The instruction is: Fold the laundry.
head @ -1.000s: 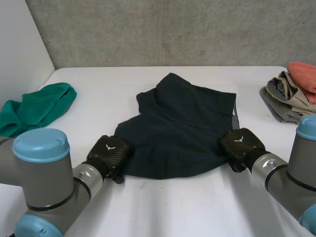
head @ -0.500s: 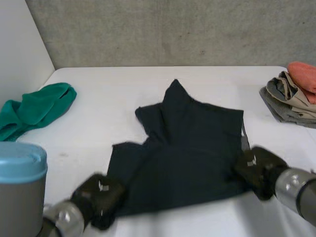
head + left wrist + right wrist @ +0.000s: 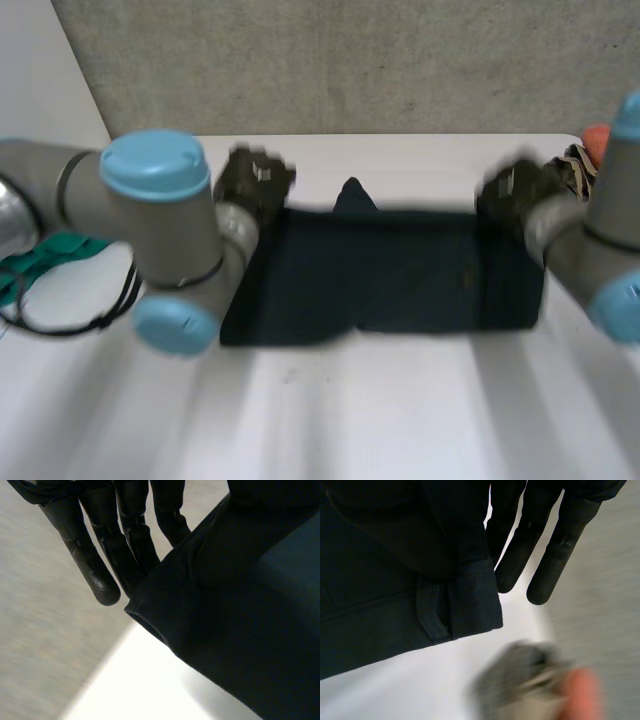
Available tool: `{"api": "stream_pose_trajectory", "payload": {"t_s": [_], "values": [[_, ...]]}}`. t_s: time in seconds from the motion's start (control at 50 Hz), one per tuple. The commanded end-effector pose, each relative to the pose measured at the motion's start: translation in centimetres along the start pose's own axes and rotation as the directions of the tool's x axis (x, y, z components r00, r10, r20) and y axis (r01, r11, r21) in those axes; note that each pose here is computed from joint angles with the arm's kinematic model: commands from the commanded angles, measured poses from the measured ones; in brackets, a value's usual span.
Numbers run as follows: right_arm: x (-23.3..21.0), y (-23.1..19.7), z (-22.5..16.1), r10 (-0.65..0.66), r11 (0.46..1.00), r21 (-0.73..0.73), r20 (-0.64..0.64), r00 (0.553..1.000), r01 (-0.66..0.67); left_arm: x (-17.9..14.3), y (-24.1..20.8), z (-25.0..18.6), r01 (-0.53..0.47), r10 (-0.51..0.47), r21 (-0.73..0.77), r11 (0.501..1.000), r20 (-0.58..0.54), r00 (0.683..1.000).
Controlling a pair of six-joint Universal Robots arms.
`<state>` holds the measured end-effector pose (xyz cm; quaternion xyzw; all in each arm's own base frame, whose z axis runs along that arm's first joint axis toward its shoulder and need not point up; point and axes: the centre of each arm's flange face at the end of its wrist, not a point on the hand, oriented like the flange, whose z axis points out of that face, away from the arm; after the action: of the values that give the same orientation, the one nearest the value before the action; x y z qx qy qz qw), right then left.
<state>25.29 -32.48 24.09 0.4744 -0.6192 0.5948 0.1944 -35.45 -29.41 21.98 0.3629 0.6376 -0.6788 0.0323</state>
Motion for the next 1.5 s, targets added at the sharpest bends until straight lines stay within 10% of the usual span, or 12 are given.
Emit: {"api": "stream_pose_trajectory", "payload": {"t_s": [0.02, 0.14, 0.5, 0.64, 0.92, 1.1, 1.28, 1.5], "values": [[10.3, -7.8, 3.0, 0.135, 0.897, 0.422, -0.545, 0.828, 0.131, -12.0, -14.9, 2.9, -0.246, -0.084, 0.547, 0.8, 0.508, 0.857], [11.9, -11.1, 2.0, 0.234, 0.764, 0.583, -0.65, 0.723, 0.276, -13.2, -17.3, 1.4, -0.265, -0.157, 0.635, 0.725, 0.528, 0.834], [-2.1, -2.0, 5.5, 0.175, 0.934, 0.34, -0.177, 0.969, -0.107, -3.1, -1.1, 1.4, -0.034, -0.026, 0.282, 0.959, 0.203, 0.979], [-7.3, 1.8, 3.9, 0.149, 0.982, 0.11, 0.066, 0.987, -0.156, 1.3, 5.5, -1.9, -0.021, 0.018, 0.063, 0.998, 0.044, 0.999], [-6.7, 2.5, -8.6, 0.165, 0.979, -0.171, 0.349, 0.923, -0.11, 1.2, 4.8, -15.6, -0.049, 0.017, -0.169, 0.984, -0.186, 0.982], [-7.7, 6.4, -15.2, 0.057, 0.945, -0.299, 0.556, 0.829, 0.135, 2.2, 5.0, -24.1, -0.195, 0.014, -0.366, 0.91, -0.442, 0.897], [-7.8, 7.2, -14.7, 0.103, 0.937, -0.336, 0.529, 0.842, 0.097, 3.3, 5.2, -22.6, -0.209, 0.018, -0.367, 0.907, -0.461, 0.887], [-7.7, 7.0, -13.2, 0.098, 0.957, -0.289, 0.437, 0.894, 0.035, 2.8, 2.3, -14.7, -0.075, 0.031, -0.148, 0.986, -0.277, 0.96]]}}
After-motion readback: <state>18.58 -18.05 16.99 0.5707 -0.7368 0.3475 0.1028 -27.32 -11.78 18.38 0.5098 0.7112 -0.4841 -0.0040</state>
